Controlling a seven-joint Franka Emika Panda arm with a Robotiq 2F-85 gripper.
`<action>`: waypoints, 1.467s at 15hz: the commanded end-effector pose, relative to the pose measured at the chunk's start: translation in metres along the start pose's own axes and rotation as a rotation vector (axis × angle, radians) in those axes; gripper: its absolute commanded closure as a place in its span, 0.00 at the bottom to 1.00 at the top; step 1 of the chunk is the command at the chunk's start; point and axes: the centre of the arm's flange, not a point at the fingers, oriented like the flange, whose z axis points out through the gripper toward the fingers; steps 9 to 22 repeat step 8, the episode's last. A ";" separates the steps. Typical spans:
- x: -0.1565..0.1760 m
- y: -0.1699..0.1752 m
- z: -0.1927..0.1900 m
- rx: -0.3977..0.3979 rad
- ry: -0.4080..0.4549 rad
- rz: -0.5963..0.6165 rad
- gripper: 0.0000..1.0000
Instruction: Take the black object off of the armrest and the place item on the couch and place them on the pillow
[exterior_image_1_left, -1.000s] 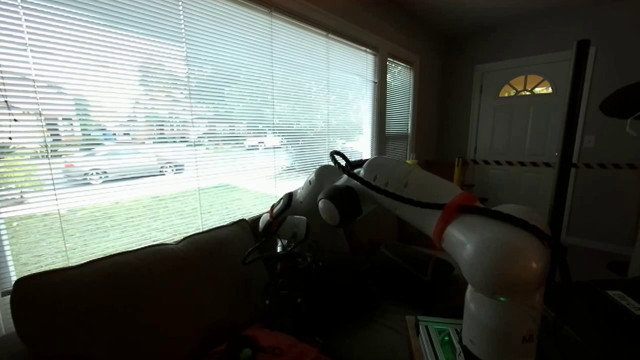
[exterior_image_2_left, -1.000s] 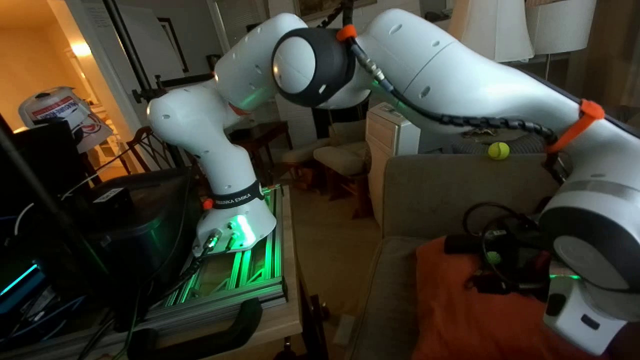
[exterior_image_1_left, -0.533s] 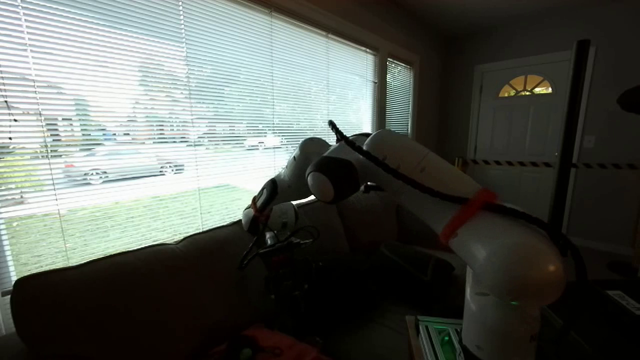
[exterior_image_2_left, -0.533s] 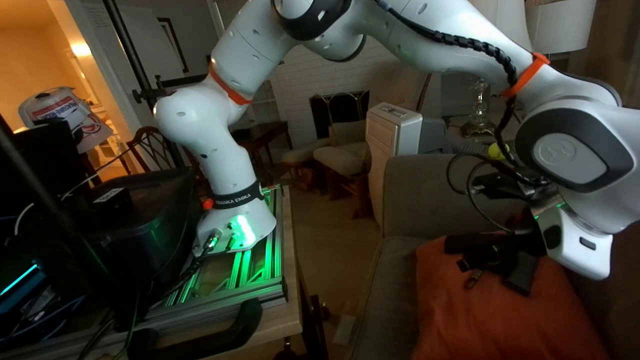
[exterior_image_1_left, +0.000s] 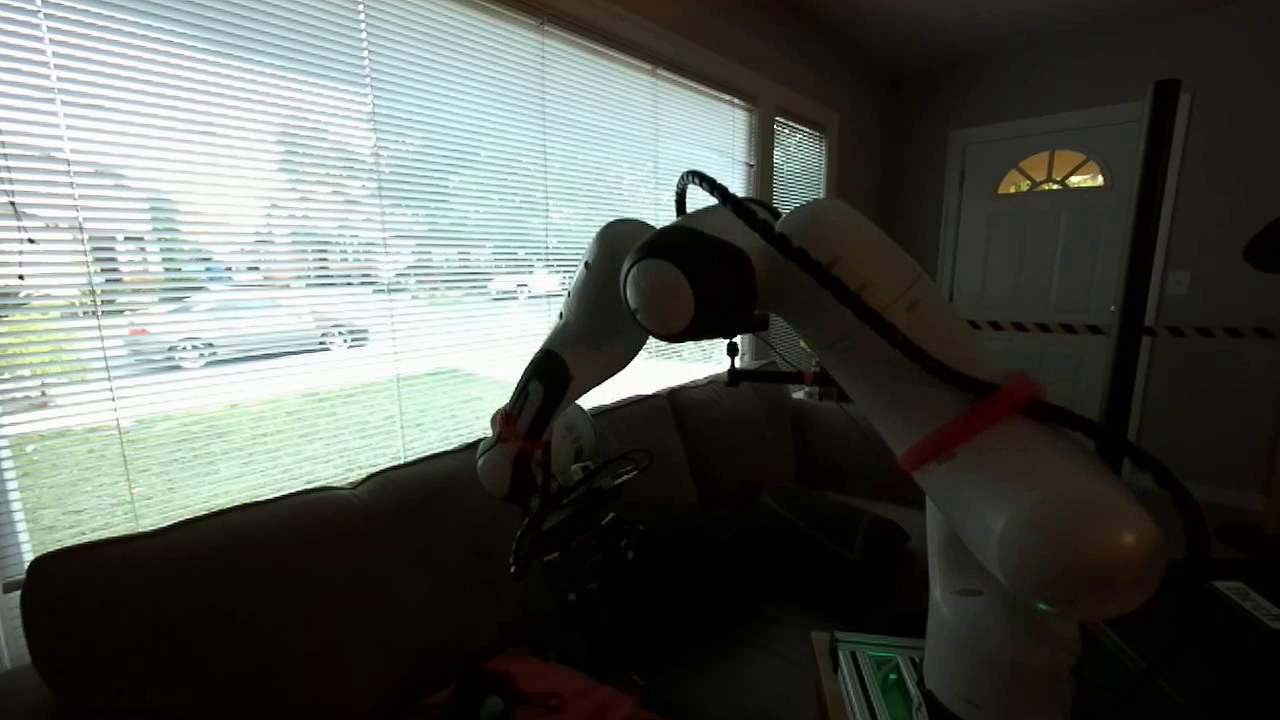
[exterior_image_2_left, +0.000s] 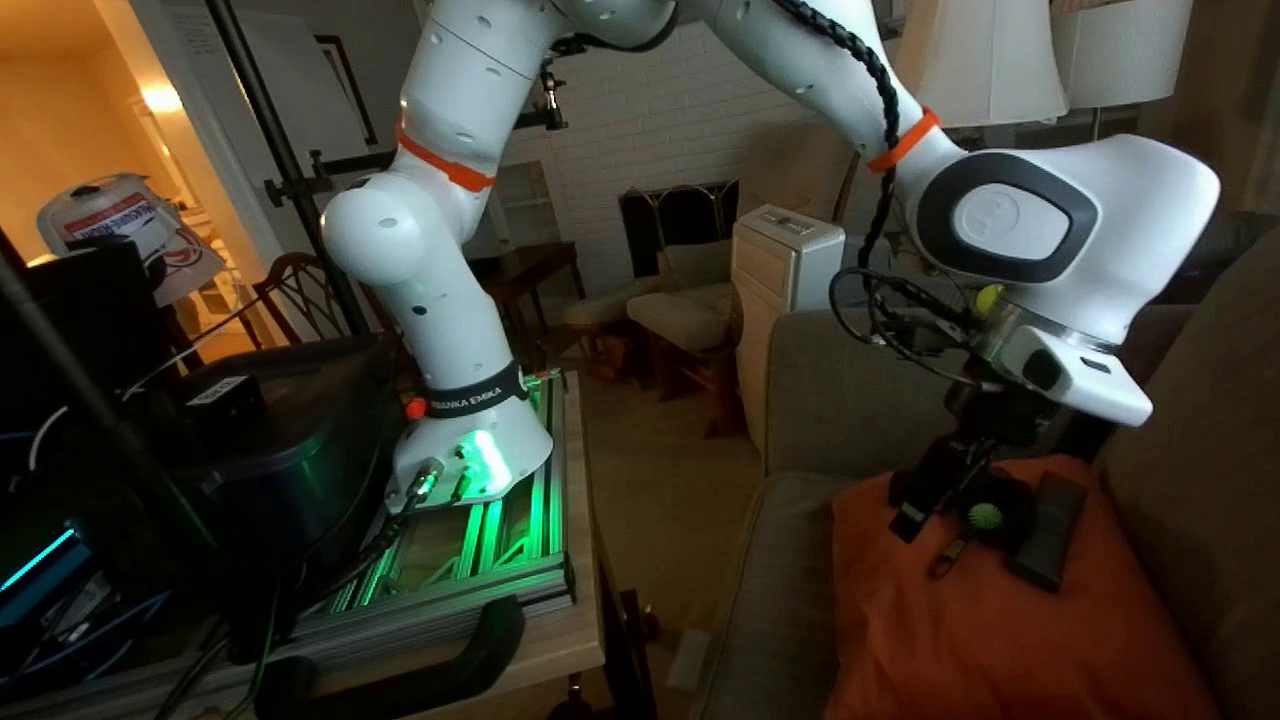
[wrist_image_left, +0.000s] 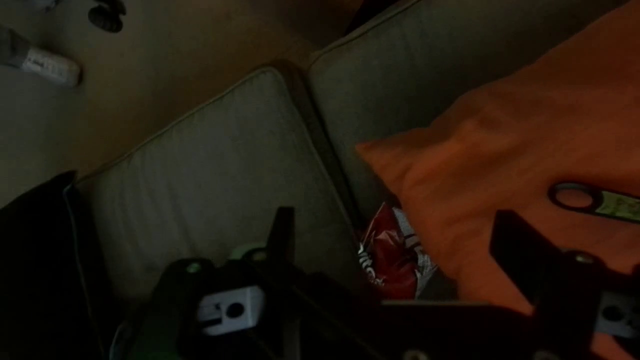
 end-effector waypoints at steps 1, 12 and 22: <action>-0.051 0.036 -0.003 -0.084 0.177 -0.068 0.00; -0.031 0.074 -0.024 -0.243 0.364 -0.172 0.00; -0.031 0.074 -0.024 -0.243 0.364 -0.172 0.00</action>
